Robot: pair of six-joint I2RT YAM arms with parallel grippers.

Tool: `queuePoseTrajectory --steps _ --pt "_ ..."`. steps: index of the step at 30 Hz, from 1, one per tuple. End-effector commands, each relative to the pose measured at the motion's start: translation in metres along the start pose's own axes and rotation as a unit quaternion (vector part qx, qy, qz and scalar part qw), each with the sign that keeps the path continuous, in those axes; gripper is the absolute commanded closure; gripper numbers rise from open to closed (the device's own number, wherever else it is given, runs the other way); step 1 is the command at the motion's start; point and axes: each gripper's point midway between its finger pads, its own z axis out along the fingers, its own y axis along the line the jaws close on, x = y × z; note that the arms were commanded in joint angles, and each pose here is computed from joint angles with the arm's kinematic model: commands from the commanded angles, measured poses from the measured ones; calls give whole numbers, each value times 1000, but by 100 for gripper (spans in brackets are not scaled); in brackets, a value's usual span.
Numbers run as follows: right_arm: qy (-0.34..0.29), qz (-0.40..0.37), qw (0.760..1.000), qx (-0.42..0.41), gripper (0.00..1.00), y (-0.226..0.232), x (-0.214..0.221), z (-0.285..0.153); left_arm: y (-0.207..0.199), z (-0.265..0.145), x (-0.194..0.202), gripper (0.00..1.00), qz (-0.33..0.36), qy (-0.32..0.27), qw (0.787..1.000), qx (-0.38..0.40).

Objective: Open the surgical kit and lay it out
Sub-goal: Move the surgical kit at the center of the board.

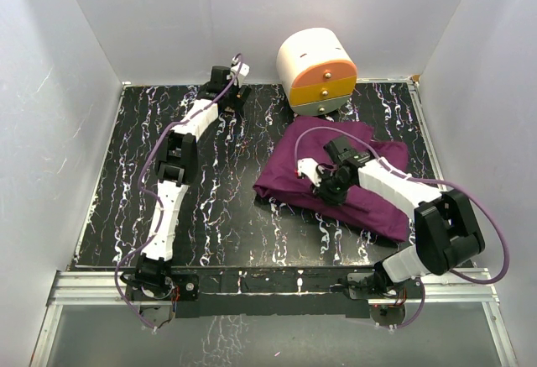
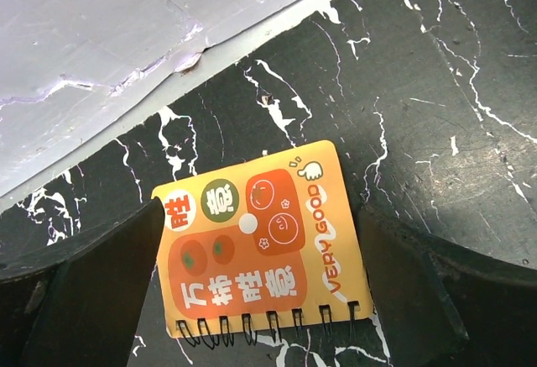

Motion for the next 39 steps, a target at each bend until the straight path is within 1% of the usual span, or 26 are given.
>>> queuePoseTrajectory --steps 1,3,5,8,10,13,19,22,24,27,31,39 --pt "-29 -19 999 -18 97 9 -25 12 0 -24 -2 2 -3 13 999 35" --pt "-30 -29 999 -24 100 13 -30 15 -4 -44 -21 1 -11 -8 998 61" --pt "-30 -41 998 -32 100 19 -36 17 -4 -68 -43 2 -16 -30 996 78" --pt "-28 -66 996 -46 100 31 -46 22 -3 -95 -57 1 -16 -43 995 92" --pt "-28 -85 995 -54 100 38 -54 25 2 -113 -62 1 -13 -46 995 87" --pt "-31 -117 990 -71 100 52 -72 31 11 -135 -59 1 -9 -39 997 71" --pt "-34 -170 978 -114 100 77 -107 50 37 -178 -49 2 -35 -20 998 41" --pt "-38 -194 973 -122 100 83 -122 57 44 -204 -44 2 -33 -19 999 26" --pt "-29 -203 971 -125 100 81 -125 67 45 -218 -35 2 -29 -12 999 19" --pt "-21 -213 972 -101 100 66 -132 74 44 -238 -22 2 -27 -3 1000 13" --pt "-18 -204 975 -91 100 50 -141 81 43 -259 -6 2 -27 3 1000 5" --pt "-25 -188 979 -68 99 11 -162 92 51 -276 2 2 -37 -5 999 -13"
